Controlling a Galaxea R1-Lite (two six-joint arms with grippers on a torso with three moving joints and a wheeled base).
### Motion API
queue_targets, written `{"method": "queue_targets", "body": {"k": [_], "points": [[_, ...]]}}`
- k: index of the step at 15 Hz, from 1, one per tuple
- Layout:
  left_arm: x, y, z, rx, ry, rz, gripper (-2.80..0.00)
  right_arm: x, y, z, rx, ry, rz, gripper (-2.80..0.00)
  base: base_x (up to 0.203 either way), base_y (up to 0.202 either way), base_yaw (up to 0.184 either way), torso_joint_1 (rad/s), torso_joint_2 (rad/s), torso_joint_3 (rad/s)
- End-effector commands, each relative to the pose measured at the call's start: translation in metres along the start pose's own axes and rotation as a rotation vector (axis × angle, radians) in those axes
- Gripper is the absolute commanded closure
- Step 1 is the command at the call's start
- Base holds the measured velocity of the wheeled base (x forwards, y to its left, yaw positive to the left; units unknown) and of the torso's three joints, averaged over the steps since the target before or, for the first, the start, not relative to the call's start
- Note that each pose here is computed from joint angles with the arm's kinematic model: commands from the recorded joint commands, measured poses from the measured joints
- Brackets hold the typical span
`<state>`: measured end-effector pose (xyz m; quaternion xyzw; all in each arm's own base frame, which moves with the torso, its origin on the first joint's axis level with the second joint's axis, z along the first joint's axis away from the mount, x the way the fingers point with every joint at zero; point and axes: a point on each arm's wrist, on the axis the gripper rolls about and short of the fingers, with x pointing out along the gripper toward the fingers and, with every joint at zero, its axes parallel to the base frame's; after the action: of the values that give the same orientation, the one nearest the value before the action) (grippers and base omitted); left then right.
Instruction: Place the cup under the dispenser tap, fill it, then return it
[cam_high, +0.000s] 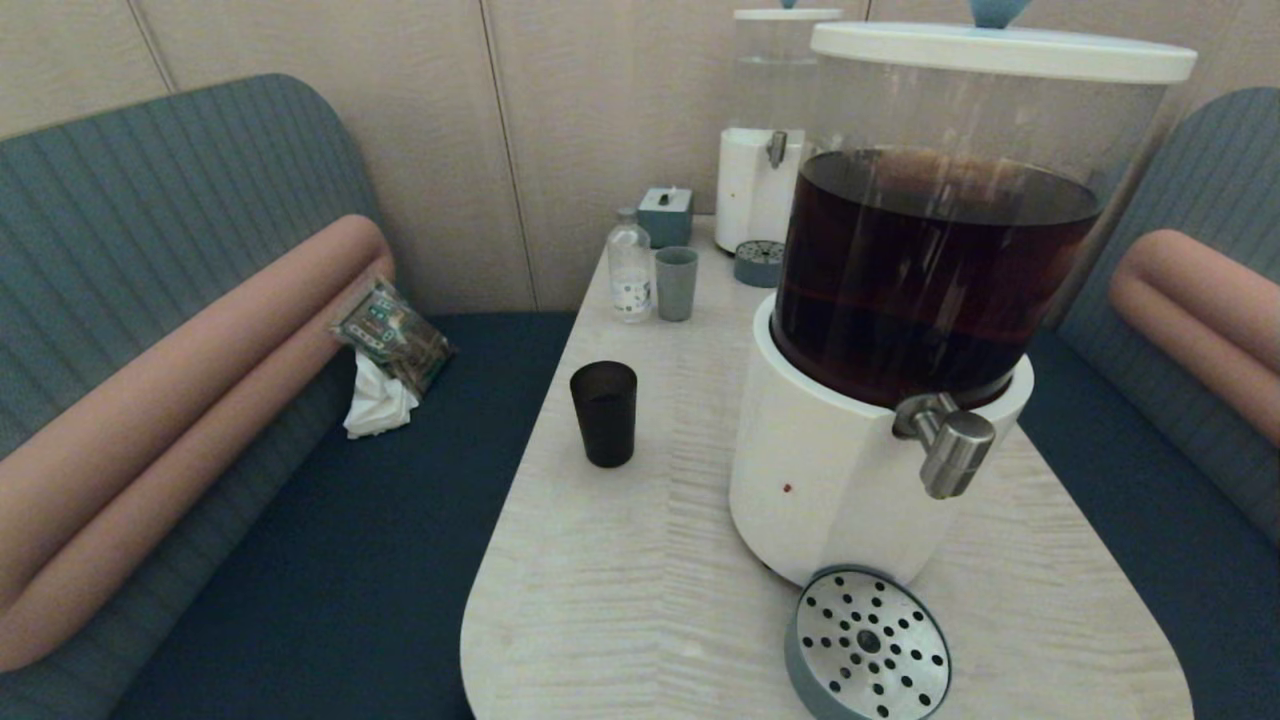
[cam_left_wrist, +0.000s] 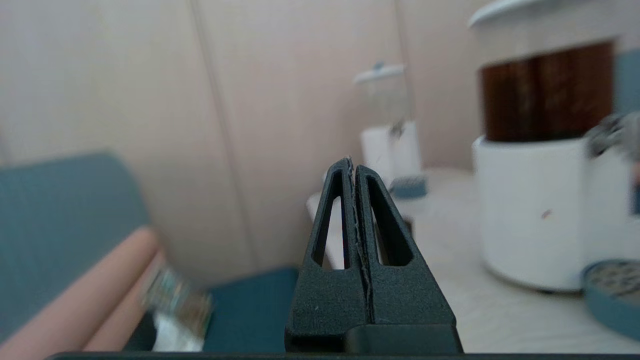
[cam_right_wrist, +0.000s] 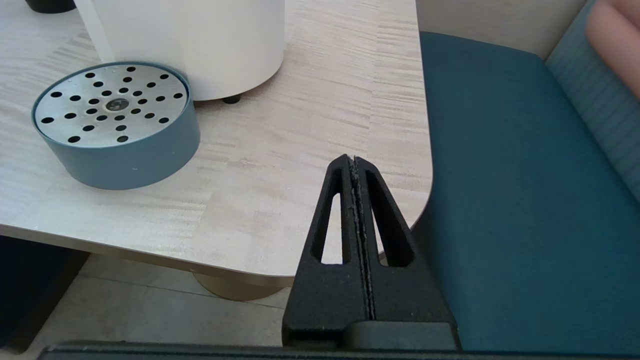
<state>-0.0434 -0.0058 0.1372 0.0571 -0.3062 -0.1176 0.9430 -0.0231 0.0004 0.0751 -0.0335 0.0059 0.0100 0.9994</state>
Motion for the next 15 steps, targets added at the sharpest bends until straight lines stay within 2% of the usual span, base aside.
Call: {"method": "queue_targets", "body": {"k": [1, 4, 7, 10, 12, 15], "points": [[-0.001, 0.0, -0.01, -0.011, 0.069, 0.013, 0.0, 0.0, 0.0, 0.0, 0.0, -0.002, 0.0, 0.0, 0.0, 0.0, 0.0, 0.0, 0.0, 0.0], [-0.005, -0.002, -0.03, -0.009, 0.27, 0.02, 0.0, 0.0, 0.0, 0.0, -0.002, -0.002, 0.0, 0.0, 0.0, 0.0, 0.0, 0.0, 0.0, 0.0], [-0.011, -0.001, -0.047, 0.004, 0.453, 0.104, 0.0, 0.0, 0.0, 0.0, 0.0, -0.002, 0.0, 0.0, 0.0, 0.0, 0.0, 0.0, 0.0, 0.0], [-0.014, -0.001, -0.052, 0.032, 0.516, 0.155, 0.0, 0.0, 0.0, 0.0, 0.0, -0.002, 0.0, 0.0, 0.0, 0.0, 0.0, 0.0, 0.0, 0.0], [-0.017, -0.001, -0.057, 0.03, 0.586, 0.173, 0.0, 0.0, 0.0, 0.0, -0.001, -0.002, 0.0, 0.0, 0.0, 0.0, 0.0, 0.0, 0.0, 0.0], [-0.017, -0.001, -0.057, 0.029, 0.593, 0.173, 0.0, 0.0, 0.0, 0.0, 0.0, -0.002, 0.0, 0.0, 0.0, 0.0, 0.0, 0.0, 0.0, 0.0]]}}
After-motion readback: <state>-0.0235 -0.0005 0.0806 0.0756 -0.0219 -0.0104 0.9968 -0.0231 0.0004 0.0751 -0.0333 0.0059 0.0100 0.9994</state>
